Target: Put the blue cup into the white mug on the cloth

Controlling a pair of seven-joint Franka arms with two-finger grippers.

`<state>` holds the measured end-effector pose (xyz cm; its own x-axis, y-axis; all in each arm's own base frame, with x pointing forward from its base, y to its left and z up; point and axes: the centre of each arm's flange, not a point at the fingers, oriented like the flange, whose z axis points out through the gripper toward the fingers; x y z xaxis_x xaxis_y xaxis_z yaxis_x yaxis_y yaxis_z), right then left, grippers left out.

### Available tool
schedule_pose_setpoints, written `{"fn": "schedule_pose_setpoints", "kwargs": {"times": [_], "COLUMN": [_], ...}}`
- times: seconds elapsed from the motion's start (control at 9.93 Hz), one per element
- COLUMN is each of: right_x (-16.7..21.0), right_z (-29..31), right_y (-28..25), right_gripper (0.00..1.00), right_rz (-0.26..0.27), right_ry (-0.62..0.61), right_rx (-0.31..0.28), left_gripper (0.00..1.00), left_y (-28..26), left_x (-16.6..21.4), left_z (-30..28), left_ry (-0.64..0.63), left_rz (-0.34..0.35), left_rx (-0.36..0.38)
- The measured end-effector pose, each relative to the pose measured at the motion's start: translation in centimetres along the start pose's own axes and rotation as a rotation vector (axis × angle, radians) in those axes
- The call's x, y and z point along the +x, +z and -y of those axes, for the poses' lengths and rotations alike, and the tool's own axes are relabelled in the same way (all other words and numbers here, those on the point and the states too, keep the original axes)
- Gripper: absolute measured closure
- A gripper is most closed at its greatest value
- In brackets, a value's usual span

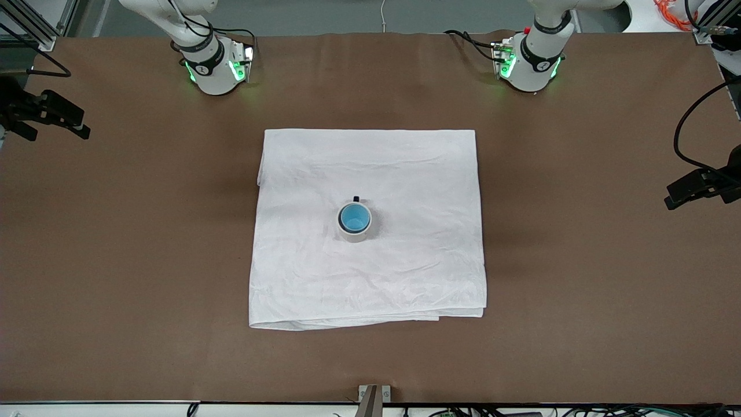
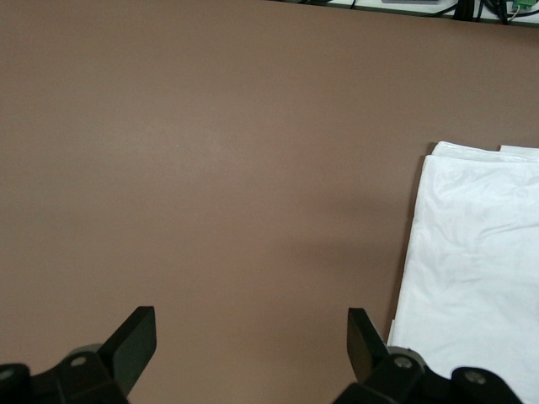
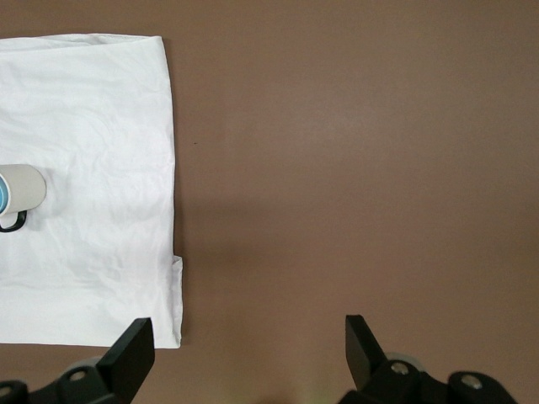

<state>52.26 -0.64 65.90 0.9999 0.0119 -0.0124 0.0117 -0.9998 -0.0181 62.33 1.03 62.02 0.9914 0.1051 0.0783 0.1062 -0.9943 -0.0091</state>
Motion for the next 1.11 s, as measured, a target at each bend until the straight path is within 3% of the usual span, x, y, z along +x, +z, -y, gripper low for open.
{"fn": "schedule_pose_setpoints", "kwargs": {"times": [0.5, 1.11], "right_x": [0.0, 0.0], "right_z": [0.0, 0.0], "right_y": [0.0, 0.0], "right_gripper": [0.0, 0.0], "right_rz": [0.001, 0.001], "right_ry": [0.0, -0.001], "right_rx": [0.0, 0.0], "left_gripper": [0.0, 0.0], "left_y": [-0.1, 1.0], "left_x": [-2.1, -3.9], "left_z": [1.1, 0.3], "left_ry": [-0.014, 0.013], "left_rz": [-0.022, 0.005], "left_rx": [-0.039, -0.038]}}
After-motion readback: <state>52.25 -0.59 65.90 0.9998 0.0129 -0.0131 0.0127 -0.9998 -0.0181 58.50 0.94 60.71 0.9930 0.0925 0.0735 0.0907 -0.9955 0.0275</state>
